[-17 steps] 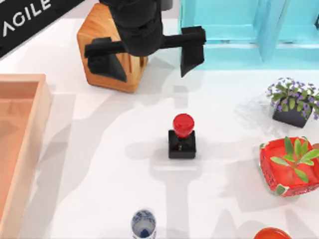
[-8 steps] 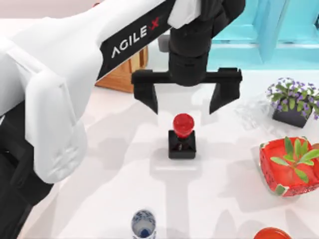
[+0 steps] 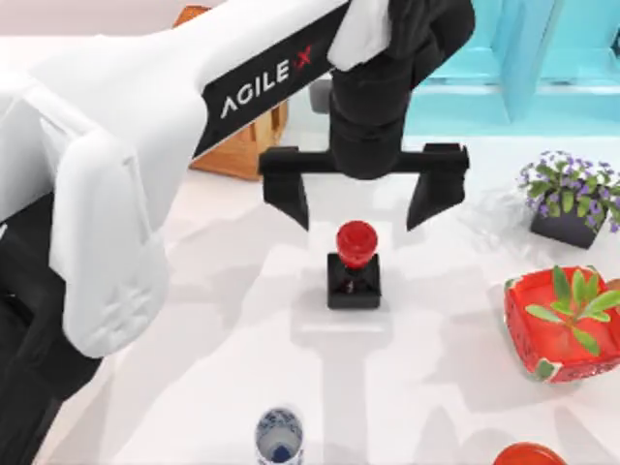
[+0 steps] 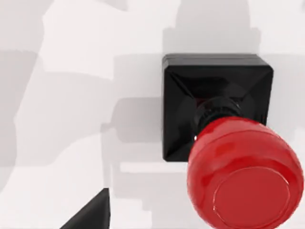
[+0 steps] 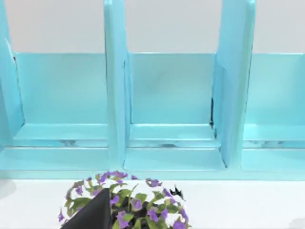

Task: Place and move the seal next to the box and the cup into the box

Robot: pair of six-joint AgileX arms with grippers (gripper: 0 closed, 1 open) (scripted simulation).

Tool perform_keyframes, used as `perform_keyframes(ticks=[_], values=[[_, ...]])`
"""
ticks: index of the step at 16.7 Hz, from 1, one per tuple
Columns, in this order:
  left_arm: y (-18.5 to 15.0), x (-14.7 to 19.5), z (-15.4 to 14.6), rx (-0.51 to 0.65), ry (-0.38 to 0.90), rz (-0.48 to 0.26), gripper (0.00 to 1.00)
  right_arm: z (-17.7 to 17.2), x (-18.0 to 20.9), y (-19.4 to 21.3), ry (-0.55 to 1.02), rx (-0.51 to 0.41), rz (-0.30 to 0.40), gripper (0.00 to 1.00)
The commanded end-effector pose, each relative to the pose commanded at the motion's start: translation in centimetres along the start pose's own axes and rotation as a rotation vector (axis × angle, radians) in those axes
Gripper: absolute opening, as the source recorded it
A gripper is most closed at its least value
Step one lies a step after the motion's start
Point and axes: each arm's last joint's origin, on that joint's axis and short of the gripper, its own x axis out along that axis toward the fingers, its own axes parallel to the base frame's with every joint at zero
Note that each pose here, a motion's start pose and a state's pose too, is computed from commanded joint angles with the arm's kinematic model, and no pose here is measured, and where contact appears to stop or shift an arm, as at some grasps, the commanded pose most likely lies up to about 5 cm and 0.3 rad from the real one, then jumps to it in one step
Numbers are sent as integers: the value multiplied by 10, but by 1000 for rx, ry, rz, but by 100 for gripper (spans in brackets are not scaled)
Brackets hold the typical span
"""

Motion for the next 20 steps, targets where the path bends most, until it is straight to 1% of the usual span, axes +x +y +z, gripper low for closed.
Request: perform_keyframes(ticks=[6, 8, 12, 20], values=[[0, 56, -2, 0, 2, 2, 100, 0, 0, 0, 0, 0, 0, 100], [1, 63, -2, 0, 1, 0, 100, 0, 0, 0, 0, 0, 0, 100], [1, 64, -3, 0, 1, 0, 100, 0, 0, 0, 0, 0, 0, 100], [1, 64, -3, 0, 1, 0, 40, 0, 0, 0, 0, 0, 0, 100]])
